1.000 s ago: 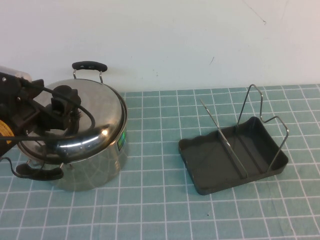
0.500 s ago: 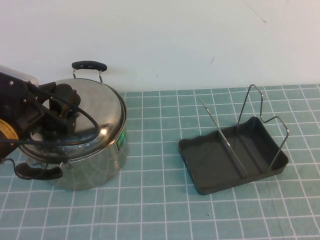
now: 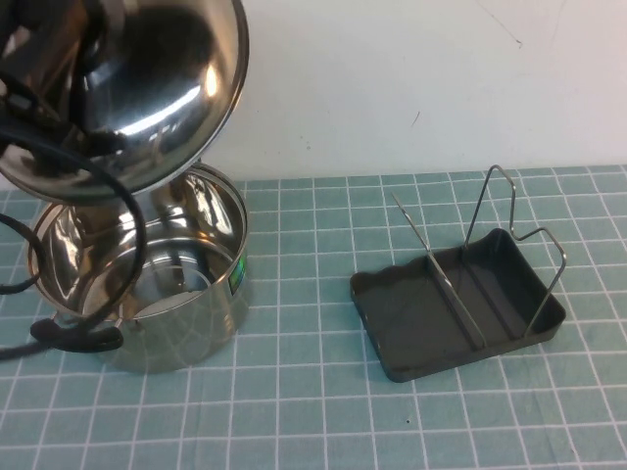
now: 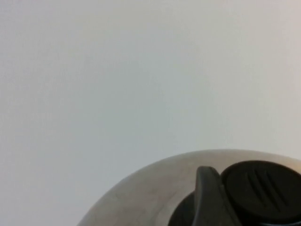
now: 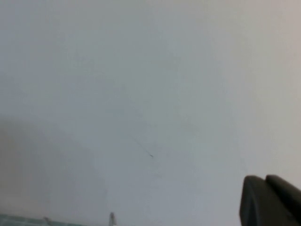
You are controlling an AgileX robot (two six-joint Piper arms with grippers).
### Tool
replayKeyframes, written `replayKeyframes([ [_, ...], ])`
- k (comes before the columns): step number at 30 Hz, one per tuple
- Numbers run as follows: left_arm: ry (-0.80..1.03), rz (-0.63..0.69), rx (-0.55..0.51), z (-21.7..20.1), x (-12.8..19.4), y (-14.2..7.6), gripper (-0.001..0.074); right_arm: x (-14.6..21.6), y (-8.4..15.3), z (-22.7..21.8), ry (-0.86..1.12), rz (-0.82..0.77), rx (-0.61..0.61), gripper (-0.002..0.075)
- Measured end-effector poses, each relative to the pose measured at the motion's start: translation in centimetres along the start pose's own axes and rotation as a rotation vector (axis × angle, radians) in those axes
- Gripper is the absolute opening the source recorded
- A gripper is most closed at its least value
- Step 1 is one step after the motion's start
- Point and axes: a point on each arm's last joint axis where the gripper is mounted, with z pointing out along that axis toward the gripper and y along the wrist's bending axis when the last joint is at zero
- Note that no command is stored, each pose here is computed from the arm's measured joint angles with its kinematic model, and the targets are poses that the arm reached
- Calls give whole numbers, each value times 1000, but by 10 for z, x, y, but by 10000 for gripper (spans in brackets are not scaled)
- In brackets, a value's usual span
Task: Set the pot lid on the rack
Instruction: Hand over the pot lid
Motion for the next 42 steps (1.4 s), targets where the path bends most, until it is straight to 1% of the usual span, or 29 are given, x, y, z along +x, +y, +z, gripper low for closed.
replayKeyframes([
  [3, -75, -5, 34, 0, -19, -14, 335, -25, 12, 2, -29, 3, -186, -1],
  [5, -116, -21, 72, 0, -30, -27, 335, -41, 25, 4, -62, 19, -357, -1],
  [10, -207, -132, 193, 5, -46, -68, 335, -56, 52, 21, -99, 164, -761, -1],
  [12, -238, -174, 235, 6, -49, -86, 335, -57, 58, 33, -73, 270, -880, -1],
  [15, -272, -199, 285, 7, -54, -109, 335, -53, 62, 51, -14, 377, -992, 11],
  [16, -284, -195, 303, 7, -55, -117, 335, -52, 63, 54, 4, 400, -1010, 27],
  [18, -303, -186, 329, 6, -58, -130, 335, -49, 64, 63, 60, 465, -1035, 106],
  [21, -325, -185, 362, 3, -62, -146, 335, -45, 65, 71, 126, 549, -1044, 296],
  [24, -334, -207, 385, 1, -64, -155, 335, -42, 65, 77, 169, 594, -1051, 454],
  [26, -334, -214, 402, 0, -65, -159, 335, -40, 66, 80, 191, 610, -1066, 501],
  [29, -339, -223, 409, -1, -66, -162, 335, -36, 68, 86, 230, 633, -1099, 529],
  [32, -337, -230, 412, -1, -66, -162, 335, -32, 68, 92, 260, 653, -1111, 533],
  [37, -331, -256, 417, -1, -66, -162, 335, -32, 68, 101, 277, 664, -1110, 496],
  [42, -320, -274, 429, 0, -64, -164, 335, -53, 68, 112, 224, 615, -1137, 465],
])
